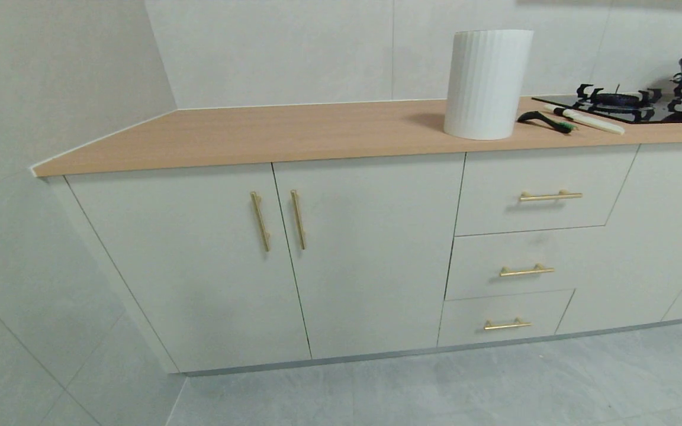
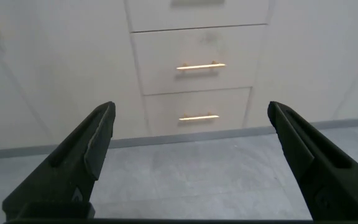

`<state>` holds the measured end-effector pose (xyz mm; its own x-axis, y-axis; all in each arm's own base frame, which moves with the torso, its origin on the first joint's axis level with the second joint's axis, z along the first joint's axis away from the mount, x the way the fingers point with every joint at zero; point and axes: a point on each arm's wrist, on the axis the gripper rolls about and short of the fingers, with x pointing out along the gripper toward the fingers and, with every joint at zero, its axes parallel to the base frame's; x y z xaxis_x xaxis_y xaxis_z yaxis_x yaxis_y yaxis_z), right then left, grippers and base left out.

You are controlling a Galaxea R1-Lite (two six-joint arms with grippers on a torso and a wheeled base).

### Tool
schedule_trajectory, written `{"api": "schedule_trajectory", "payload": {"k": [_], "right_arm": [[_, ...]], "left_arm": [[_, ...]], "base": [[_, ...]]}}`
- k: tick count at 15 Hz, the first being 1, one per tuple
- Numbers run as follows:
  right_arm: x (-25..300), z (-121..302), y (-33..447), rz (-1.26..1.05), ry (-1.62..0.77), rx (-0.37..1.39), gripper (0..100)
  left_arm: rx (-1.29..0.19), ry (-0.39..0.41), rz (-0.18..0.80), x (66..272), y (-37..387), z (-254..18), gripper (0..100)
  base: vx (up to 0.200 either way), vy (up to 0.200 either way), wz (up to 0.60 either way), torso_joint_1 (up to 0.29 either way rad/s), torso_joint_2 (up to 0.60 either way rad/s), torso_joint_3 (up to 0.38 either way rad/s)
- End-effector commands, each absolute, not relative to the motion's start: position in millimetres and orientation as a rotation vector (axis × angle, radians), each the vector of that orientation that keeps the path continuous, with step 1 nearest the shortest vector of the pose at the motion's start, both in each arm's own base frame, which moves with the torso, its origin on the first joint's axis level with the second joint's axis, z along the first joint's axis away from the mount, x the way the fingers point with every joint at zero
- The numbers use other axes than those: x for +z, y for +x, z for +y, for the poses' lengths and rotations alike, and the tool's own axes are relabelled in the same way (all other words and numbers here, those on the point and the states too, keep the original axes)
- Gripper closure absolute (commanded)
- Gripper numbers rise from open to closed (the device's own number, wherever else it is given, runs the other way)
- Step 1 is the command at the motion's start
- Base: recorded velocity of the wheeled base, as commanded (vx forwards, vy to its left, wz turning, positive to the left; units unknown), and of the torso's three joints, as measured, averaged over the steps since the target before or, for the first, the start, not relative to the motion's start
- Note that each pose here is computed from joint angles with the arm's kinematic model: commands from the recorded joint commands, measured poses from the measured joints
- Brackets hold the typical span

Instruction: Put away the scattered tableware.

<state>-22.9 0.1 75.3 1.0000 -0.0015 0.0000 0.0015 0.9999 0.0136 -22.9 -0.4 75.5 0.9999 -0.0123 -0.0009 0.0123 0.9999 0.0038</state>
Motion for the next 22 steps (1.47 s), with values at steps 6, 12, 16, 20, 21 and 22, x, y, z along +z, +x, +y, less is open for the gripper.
{"api": "schedule_trajectory", "payload": {"k": [6, 12, 16, 20, 21, 22], "right_arm": [[75.3, 0.1, -22.8, 0.002, 0.014, -0.002, 0], [75.3, 0.1, -22.8, 0.002, 0.014, -0.002, 0], [75.3, 0.1, -22.8, 0.002, 0.014, -0.002, 0], [75.3, 0.1, -22.8, 0.002, 0.014, 0.000, 0], [75.3, 0.1, -22.8, 0.002, 0.014, 0.000, 0], [75.3, 0.1, -22.8, 0.002, 0.014, -0.002, 0]], "left_arm": [[-0.011, 0.003, 0.002, 75.8, -22.8, -0.4, 0], [-0.009, 0.003, 0.002, 75.8, -22.8, -0.4, 0], [-0.009, 0.003, 0.003, 75.4, -22.7, -0.4, 0], [-0.011, 0.003, 0.003, 75.4, -22.7, -0.4, 0], [-0.011, 0.003, 0.003, 75.4, -22.7, -0.4, 0], [-0.009, 0.002, 0.003, 75.4, -22.7, -0.3, 0]], "base": [[0.000, 0.000, 0.00, 0.000, 0.00, 0.000], [0.000, -0.200, 0.00, 0.004, 0.00, 0.005], [0.000, -0.200, 0.00, 0.001, 0.00, 0.004], [0.000, -0.200, 0.00, 0.005, 0.00, 0.002], [0.000, -0.200, 0.00, -0.002, 0.01, 0.002], [0.000, -0.200, 0.00, -0.002, 0.00, 0.012]]}}
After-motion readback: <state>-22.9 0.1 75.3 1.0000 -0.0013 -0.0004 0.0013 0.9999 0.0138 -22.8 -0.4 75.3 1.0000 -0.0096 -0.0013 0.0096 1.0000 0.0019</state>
